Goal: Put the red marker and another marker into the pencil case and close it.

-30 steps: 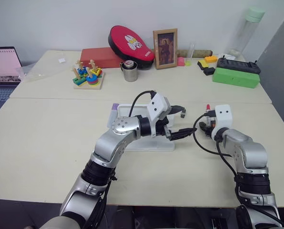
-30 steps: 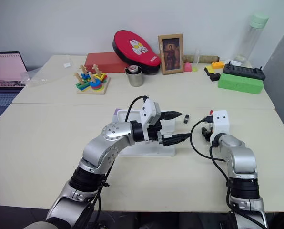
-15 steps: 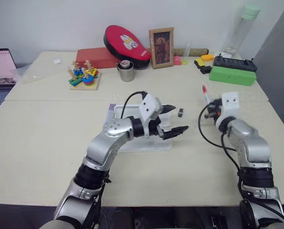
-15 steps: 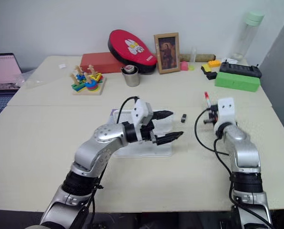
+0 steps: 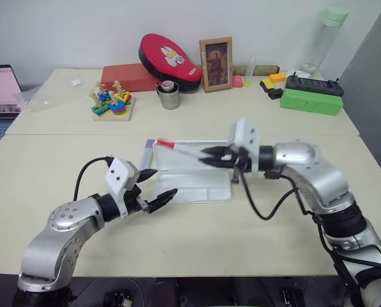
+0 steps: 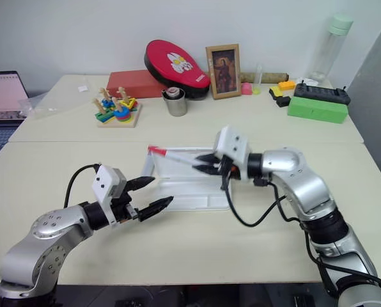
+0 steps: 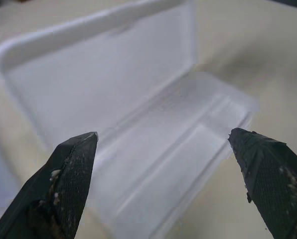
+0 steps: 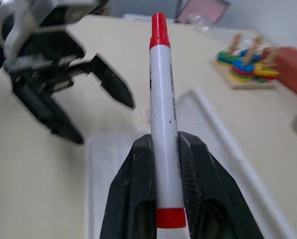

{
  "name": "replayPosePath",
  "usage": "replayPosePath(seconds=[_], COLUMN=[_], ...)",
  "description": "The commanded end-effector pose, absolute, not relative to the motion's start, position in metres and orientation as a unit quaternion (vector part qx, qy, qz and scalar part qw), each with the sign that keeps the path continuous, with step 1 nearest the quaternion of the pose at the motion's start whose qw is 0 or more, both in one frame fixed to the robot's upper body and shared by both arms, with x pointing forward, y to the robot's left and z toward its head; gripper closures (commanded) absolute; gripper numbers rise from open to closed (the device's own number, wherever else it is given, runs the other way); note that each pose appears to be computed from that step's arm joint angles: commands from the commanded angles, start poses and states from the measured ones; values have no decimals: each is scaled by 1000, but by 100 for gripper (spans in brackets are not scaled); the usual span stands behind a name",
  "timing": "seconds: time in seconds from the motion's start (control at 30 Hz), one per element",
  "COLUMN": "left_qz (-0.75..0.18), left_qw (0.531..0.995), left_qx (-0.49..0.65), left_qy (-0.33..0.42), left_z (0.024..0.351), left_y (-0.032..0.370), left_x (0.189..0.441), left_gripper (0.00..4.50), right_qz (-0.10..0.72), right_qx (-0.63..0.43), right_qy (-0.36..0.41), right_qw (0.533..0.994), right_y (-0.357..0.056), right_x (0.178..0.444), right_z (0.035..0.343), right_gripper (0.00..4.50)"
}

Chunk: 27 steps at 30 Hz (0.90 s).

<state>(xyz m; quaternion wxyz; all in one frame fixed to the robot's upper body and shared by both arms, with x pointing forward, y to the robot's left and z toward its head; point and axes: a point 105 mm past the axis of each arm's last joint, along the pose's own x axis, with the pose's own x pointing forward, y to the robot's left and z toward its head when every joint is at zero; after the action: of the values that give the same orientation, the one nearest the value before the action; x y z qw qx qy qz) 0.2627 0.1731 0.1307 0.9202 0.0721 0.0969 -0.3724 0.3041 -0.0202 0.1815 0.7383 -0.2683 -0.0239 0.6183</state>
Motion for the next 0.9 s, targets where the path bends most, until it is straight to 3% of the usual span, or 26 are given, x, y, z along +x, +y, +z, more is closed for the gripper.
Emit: replayPosePath(seconds=[0.03, 0.3, 0.43, 0.5, 0.57, 0.9], left_qz=[-366, -357, -355, -345, -330, -244], left_qw=[923, 925, 926, 931, 938, 965], left_qx=[90, 94, 92, 83, 72, 36], left_qy=[80, 89, 85, 81, 74, 84], left_z=[141, 137, 138, 139, 142, 144], left_y=[180, 187, 185, 187, 191, 206], left_x=[253, 245, 246, 248, 252, 285], left_gripper=[0, 0, 0, 0, 0, 0], right_qz=[617, 614, 622, 626, 626, 637], right_qx=[-356, -394, -403, -401, -395, -333], right_qy=[-32, -16, -11, -11, -15, -56], right_qw=[701, 684, 671, 669, 672, 693], right_y=[-10, -9, -12, -14, -15, -11], right_x=[315, 342, 343, 342, 342, 331], right_z=[160, 133, 127, 129, 134, 176], right_gripper=[418, 418, 418, 348, 317, 74])
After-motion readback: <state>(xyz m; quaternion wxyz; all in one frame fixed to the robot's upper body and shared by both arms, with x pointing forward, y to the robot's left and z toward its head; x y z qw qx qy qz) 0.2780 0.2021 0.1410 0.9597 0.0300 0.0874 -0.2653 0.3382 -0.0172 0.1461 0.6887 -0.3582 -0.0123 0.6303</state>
